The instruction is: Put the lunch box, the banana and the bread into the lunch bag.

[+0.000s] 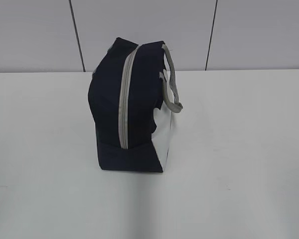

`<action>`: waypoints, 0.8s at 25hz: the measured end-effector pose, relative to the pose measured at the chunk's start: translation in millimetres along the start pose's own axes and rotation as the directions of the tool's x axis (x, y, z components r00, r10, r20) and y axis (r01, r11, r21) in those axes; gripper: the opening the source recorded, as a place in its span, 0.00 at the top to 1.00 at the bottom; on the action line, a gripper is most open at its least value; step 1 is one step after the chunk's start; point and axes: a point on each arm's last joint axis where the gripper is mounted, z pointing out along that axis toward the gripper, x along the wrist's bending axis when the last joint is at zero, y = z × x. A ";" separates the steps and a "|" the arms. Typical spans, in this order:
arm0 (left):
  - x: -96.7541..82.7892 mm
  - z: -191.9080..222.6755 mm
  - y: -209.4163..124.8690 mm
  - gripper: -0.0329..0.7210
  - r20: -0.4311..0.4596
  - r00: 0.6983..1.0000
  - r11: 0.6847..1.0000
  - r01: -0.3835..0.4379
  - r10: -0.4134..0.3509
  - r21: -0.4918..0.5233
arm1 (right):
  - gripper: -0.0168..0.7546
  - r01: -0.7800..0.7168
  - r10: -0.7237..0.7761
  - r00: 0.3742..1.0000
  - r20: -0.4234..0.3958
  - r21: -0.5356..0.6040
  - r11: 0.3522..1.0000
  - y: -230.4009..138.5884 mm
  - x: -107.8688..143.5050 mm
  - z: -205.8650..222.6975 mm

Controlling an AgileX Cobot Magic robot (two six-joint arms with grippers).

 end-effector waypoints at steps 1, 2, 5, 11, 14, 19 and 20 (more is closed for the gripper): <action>0.0 0.0 0.0 0.64 0.000 1.000 1.000 0.000 0.000 0.000 | 0.29 0.000 0.000 1.000 0.000 0.000 1.000 0.0 0.0 0.0; 0.0 0.0 0.0 0.64 0.000 1.000 1.000 0.000 0.000 0.000 | 0.29 0.000 0.000 1.000 0.000 0.002 1.000 -0.2 0.0 0.0; 0.0 0.0 0.0 0.64 0.000 1.000 1.000 0.000 0.000 0.000 | 0.29 0.000 0.000 1.000 0.000 0.002 1.000 -0.2 0.0 0.0; 0.0 0.0 0.0 0.64 0.000 1.000 1.000 0.000 0.000 0.000 | 0.29 -0.002 0.002 1.000 0.000 0.002 1.000 -0.2 0.0 0.0; -0.1 0.1 0.0 0.64 -0.008 1.000 1.000 0.004 -0.004 0.000 | 0.29 -0.009 0.009 1.000 0.012 0.003 1.000 -0.1 0.2 0.1; -1.4 1.5 0.7 0.64 -0.122 0.990 0.998 0.063 -0.064 -0.005 | 0.29 -0.060 0.058 0.994 0.096 0.012 0.998 0.5 1.2 0.8; -1.7 1.7 0.8 0.64 -0.147 0.986 0.997 0.076 -0.077 -0.008 | 0.29 -0.069 0.067 0.991 0.112 0.013 0.998 0.6 1.4 0.9</action>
